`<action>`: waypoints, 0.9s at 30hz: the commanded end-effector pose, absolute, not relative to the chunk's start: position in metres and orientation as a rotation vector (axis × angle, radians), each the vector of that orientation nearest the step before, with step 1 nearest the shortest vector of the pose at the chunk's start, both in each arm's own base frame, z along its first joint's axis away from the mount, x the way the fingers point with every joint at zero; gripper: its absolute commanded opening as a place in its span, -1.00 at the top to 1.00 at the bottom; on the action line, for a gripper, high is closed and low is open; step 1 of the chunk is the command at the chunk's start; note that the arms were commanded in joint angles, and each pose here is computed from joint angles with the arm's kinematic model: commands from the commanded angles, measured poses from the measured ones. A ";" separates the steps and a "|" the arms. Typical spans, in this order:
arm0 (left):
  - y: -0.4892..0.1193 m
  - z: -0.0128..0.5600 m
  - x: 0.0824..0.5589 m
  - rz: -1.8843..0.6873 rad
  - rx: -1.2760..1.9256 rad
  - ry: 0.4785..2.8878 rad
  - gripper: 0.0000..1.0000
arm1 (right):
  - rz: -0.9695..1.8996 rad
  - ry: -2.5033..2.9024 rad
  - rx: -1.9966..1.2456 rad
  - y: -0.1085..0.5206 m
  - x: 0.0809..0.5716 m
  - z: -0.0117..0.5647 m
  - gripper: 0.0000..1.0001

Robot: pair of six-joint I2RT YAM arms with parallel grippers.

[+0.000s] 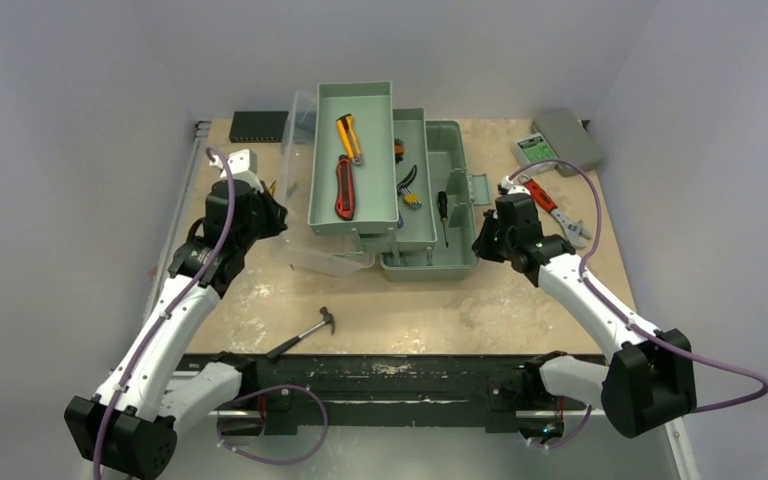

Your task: Pack the tool kit

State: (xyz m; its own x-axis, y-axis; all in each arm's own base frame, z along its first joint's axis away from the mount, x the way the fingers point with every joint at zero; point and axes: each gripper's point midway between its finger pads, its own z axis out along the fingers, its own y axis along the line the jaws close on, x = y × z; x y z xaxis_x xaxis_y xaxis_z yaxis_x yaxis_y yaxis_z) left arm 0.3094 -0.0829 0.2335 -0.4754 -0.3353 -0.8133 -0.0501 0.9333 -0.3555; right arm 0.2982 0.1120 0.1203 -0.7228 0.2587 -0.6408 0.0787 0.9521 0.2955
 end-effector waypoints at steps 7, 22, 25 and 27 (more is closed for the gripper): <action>-0.123 0.300 0.319 -0.223 -0.078 1.876 1.00 | 0.386 2.318 0.240 0.126 0.309 0.141 1.00; -0.192 0.334 0.317 0.071 0.169 1.804 1.00 | 0.399 2.326 0.243 0.131 0.304 0.138 1.00; -0.222 0.330 0.316 0.044 0.229 1.802 1.00 | 0.440 2.317 0.227 0.139 0.299 0.141 1.00; -0.242 0.329 0.312 0.052 0.276 1.789 1.00 | 0.463 2.315 0.215 0.148 0.294 0.141 1.00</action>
